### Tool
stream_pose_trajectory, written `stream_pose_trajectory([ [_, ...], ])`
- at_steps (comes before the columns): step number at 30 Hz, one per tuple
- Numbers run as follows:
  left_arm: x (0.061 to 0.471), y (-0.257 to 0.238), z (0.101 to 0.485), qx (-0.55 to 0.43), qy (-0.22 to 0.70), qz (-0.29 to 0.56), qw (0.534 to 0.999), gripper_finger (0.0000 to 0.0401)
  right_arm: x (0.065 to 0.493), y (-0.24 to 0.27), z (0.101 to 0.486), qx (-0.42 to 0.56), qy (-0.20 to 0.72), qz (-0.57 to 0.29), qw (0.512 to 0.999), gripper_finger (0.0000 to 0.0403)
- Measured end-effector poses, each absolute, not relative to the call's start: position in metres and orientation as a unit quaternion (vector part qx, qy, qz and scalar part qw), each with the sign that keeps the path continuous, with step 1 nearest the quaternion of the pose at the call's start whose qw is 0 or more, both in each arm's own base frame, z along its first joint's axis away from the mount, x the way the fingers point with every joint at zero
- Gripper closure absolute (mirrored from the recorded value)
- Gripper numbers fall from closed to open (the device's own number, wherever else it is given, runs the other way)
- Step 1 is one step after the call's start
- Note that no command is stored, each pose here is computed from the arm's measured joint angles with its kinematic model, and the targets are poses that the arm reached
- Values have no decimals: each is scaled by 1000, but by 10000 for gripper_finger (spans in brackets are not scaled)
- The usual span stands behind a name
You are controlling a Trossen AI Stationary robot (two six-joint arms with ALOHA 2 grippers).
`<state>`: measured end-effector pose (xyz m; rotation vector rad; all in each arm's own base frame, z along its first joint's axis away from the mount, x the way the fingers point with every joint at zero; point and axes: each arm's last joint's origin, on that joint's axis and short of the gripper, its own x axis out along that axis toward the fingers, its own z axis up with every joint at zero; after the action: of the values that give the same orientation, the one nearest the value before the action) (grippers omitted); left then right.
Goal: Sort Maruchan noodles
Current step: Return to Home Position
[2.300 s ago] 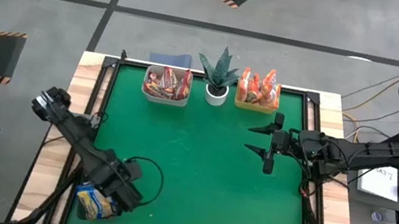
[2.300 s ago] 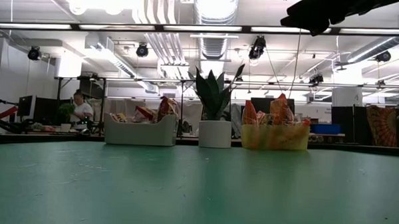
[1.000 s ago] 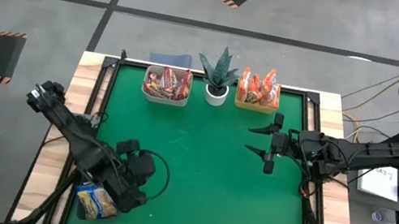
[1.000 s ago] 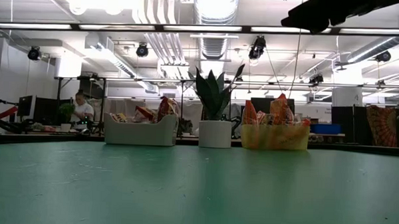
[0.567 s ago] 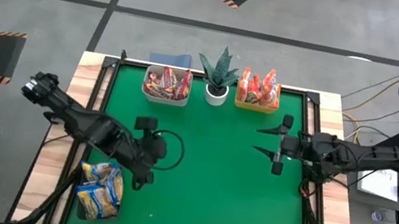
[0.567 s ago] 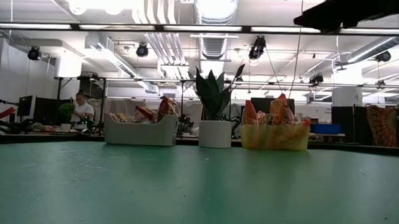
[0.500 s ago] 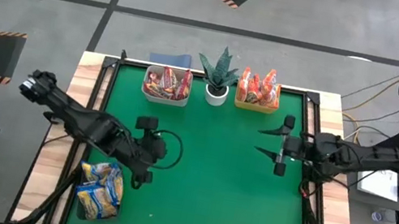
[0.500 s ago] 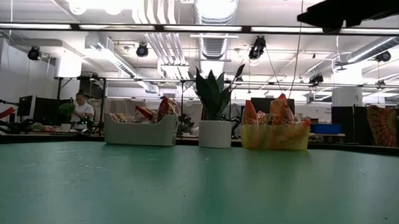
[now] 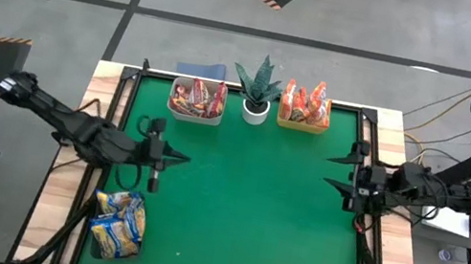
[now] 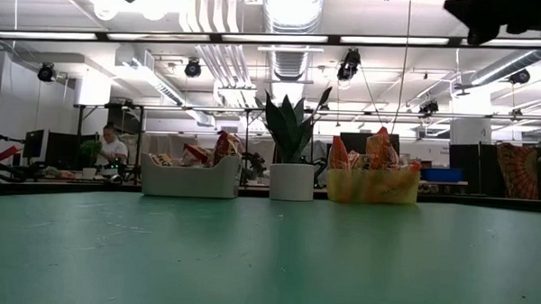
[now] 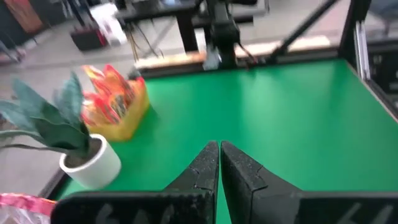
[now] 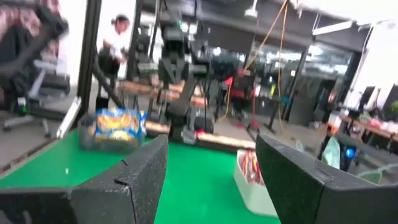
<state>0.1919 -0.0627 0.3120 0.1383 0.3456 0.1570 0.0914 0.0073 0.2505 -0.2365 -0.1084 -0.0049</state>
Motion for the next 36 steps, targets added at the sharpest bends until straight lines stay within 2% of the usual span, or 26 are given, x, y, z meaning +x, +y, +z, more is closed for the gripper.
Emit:
stream_pose_trajectory([
  [10,144,-31,265,47,47,112,991,401,80,6,226,-101,-83,-3,991,173],
  [19,124,-15,217,32,-42,140,989,401,85,7,216,-103,-63,-3,993,198],
  [25,115,-7,197,44,-61,167,983,401,85,7,214,-115,-62,-4,991,218],
  [31,105,0,190,36,-90,191,977,401,85,7,213,-124,-60,-4,990,234],
  [36,102,3,186,38,-79,204,975,401,85,7,212,-130,-55,-4,990,246],
])
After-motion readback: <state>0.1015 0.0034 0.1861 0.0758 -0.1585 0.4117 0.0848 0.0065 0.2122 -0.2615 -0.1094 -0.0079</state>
